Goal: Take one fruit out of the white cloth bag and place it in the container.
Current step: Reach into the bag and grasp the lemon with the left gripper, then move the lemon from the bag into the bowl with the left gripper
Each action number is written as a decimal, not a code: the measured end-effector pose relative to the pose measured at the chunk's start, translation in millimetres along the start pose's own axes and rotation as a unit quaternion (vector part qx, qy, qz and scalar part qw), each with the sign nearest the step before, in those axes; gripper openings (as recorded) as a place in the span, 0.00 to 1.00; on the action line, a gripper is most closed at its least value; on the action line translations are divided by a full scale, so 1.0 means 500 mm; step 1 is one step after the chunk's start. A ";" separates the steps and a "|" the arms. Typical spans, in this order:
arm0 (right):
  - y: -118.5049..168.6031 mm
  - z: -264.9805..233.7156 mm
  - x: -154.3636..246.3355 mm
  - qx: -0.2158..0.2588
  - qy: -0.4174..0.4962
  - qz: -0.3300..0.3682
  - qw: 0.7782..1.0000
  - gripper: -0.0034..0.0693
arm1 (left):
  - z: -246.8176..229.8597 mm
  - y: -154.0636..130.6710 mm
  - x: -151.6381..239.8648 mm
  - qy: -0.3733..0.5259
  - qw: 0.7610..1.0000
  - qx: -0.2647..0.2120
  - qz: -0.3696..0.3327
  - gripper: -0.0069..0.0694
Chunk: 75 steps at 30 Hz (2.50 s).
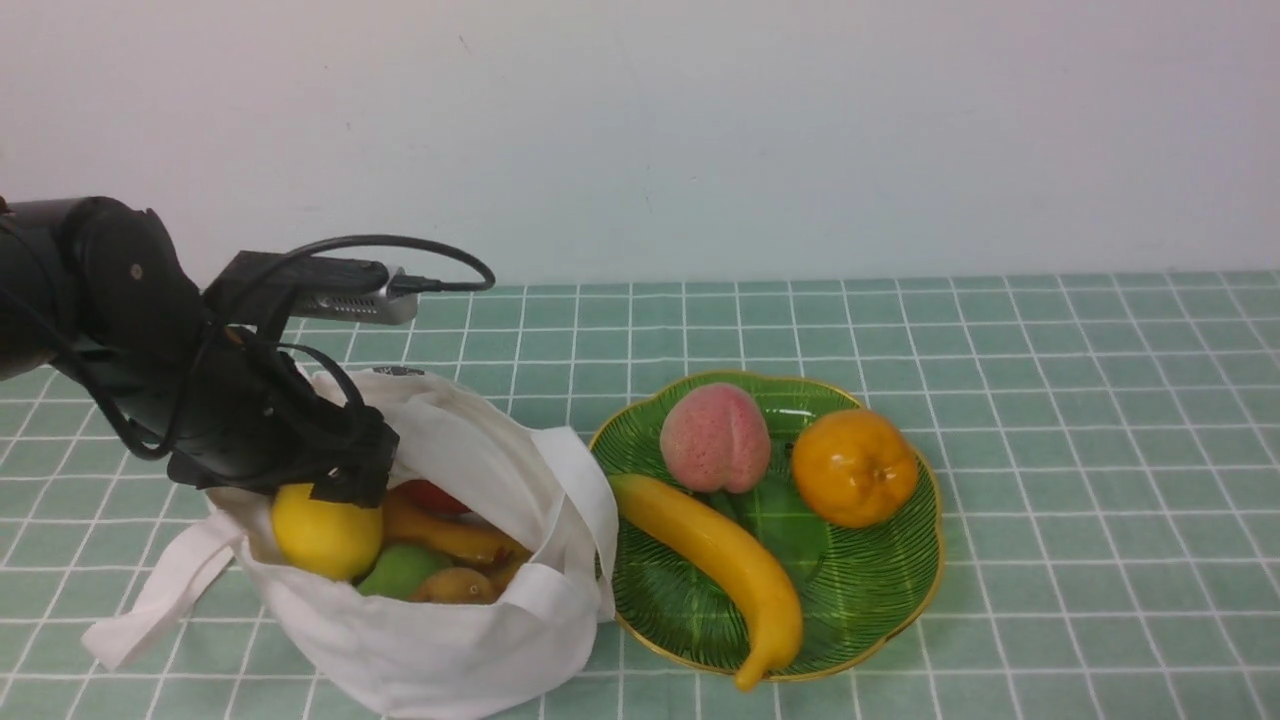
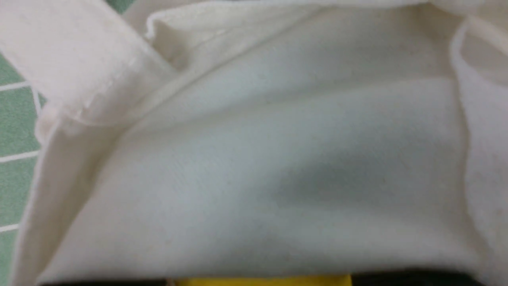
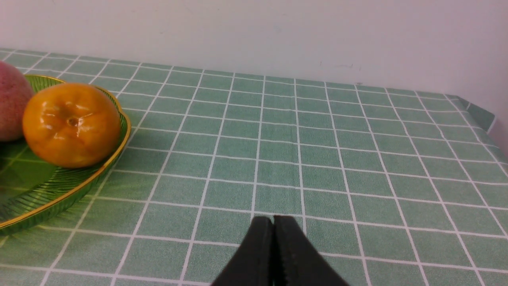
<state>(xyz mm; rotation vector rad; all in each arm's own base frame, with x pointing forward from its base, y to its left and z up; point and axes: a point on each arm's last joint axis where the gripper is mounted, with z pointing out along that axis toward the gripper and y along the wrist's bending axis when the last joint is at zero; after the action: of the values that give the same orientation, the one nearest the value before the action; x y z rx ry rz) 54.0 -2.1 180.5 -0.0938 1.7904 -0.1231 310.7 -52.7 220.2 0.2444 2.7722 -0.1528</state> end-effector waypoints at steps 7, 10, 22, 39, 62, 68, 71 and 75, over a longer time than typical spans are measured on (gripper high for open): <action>0.000 0.000 0.000 0.000 0.000 0.000 1.000 0.03 | 0.041 0.005 0.004 0.034 0.999 -0.003 -0.011 0.81; 0.000 0.000 0.000 0.000 0.000 0.000 1.000 0.03 | 0.054 0.006 0.007 0.048 0.999 -0.002 -0.014 0.77; 0.000 0.000 0.000 0.000 0.000 0.000 1.000 0.03 | 0.037 0.000 0.022 0.090 0.996 0.010 -0.013 0.72; 0.000 0.000 0.000 0.000 0.000 0.000 1.000 0.03 | -0.189 -0.057 0.051 -0.040 0.993 0.109 0.009 0.72; 0.000 0.000 0.000 0.000 0.000 0.000 1.000 0.03 | -0.046 -0.401 -0.033 -0.171 0.928 0.307 0.127 0.72; 0.000 0.000 0.000 0.000 0.000 0.000 1.000 0.03 | 0.057 -0.447 -0.047 -0.134 0.938 0.294 0.128 0.72; 0.000 0.000 0.000 0.000 0.000 0.000 1.000 0.03 | 0.099 -0.447 -0.044 -0.120 0.945 0.281 0.118 0.72; 0.000 0.000 0.000 0.000 0.000 0.000 1.000 0.03 | 0.117 -0.444 -0.047 -0.126 0.949 0.266 0.111 0.72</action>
<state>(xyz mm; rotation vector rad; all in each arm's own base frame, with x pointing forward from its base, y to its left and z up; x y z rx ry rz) 54.0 -2.1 180.5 -0.0938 1.7904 -0.1231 310.4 -281.4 190.7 0.6218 2.3743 -0.8155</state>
